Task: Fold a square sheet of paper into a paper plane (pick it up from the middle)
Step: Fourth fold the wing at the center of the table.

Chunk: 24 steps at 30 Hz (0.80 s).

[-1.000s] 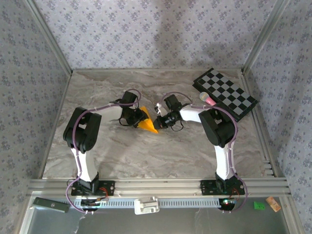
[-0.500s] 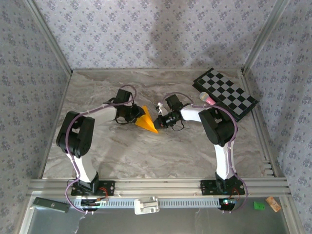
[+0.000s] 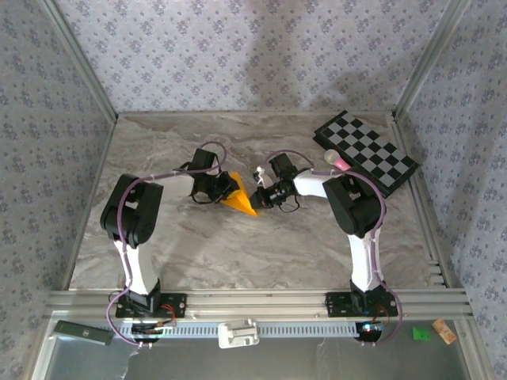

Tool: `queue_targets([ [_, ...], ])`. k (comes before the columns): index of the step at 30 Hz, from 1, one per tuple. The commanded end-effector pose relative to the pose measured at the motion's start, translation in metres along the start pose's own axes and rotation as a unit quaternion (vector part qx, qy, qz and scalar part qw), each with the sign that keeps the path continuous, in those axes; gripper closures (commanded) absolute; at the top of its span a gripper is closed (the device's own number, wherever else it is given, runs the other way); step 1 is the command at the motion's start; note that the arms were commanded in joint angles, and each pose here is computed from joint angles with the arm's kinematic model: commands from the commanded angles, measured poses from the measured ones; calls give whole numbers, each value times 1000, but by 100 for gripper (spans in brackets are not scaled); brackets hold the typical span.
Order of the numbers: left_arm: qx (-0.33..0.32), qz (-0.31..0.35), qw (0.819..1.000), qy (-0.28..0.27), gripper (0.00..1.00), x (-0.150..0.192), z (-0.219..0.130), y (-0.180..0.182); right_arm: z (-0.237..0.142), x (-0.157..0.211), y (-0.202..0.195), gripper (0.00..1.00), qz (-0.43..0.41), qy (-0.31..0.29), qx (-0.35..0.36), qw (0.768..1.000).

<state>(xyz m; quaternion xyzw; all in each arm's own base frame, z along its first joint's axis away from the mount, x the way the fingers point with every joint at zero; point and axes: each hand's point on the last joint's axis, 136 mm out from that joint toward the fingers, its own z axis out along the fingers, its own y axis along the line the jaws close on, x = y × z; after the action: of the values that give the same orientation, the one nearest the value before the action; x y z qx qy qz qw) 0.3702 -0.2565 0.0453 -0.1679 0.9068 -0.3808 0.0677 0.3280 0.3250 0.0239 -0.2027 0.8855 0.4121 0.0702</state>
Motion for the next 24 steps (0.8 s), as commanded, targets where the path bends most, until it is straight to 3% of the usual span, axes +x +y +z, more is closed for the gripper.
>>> queue_targets([
  [1,19,22,1000,8,86,0,5,-13,6,14,-25,90,27,18,31,999],
  [8,16,24,999,14,87,1,11,-13,6,14,-27,84,30,19,36,999],
  [24,36,44,998,-11,84,-2,-7,-27,8,19,-37,96,44,23,52,997],
])
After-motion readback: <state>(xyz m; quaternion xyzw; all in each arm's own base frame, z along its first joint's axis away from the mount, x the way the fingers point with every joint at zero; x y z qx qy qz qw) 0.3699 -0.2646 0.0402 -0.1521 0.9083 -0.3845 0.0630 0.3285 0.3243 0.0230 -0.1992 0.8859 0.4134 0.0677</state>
